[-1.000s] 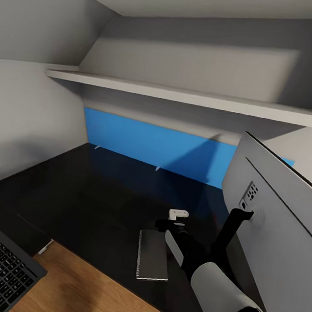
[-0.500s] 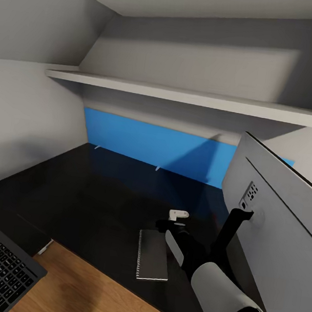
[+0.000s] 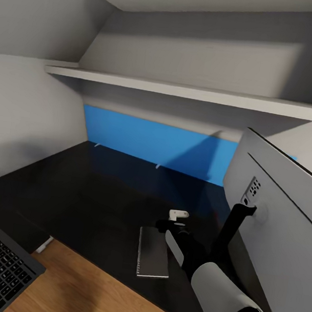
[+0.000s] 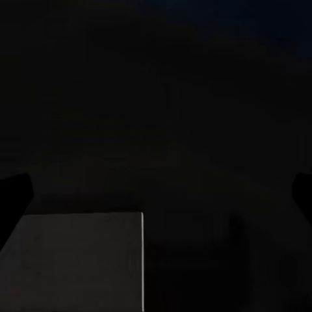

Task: In the bedroom, organize the workspace by keeping the computer under the desk, ensuring the monitor is on the desk, placing the keyboard on the desk next to the monitor, placing the mouse on the desk next to the keyboard, moving the folder from the swivel chair onto the desk next to the mouse, stacking the notebook on top of the folder with the pen on top of the notebook, and positioning the swivel chair next to the desk.

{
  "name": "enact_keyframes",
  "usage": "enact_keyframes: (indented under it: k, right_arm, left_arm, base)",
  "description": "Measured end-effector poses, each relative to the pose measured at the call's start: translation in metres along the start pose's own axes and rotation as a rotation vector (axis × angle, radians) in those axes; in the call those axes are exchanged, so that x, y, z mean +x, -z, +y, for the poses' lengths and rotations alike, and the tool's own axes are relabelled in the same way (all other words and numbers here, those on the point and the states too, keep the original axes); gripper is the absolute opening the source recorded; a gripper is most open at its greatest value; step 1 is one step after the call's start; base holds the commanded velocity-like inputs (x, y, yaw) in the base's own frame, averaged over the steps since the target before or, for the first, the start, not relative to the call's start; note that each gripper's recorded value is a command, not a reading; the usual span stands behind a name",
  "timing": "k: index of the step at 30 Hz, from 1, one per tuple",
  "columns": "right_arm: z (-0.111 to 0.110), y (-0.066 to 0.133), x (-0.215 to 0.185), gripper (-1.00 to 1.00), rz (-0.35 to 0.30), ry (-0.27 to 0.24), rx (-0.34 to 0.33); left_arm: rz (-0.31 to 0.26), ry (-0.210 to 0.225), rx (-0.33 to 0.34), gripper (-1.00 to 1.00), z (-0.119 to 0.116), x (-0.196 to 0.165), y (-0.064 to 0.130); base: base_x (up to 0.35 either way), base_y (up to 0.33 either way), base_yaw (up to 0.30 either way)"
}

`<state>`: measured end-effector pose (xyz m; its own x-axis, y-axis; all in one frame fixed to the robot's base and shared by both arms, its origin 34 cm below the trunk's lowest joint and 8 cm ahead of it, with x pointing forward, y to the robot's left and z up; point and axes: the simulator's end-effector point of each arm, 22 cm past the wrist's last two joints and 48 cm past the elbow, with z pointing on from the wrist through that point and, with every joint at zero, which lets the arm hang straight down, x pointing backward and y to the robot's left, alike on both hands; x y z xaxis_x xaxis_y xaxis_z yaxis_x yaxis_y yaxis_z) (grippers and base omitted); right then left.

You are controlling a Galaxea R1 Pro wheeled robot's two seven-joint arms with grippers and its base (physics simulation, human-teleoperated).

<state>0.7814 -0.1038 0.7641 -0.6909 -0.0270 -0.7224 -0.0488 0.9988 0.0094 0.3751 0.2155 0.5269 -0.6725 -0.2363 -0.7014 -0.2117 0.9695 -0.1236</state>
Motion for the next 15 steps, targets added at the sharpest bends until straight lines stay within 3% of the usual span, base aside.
enact_keyframes:
  k: [15]
  right_arm:
    - [0.0, -0.012, 0.013, 1.0, -0.002, 0.002, -0.001]
  left_arm:
    - [0.0, 0.0, 0.0, 1.0, 0.002, 0.013, -0.013]
  base:
    - [0.0, 0.0, 0.0]
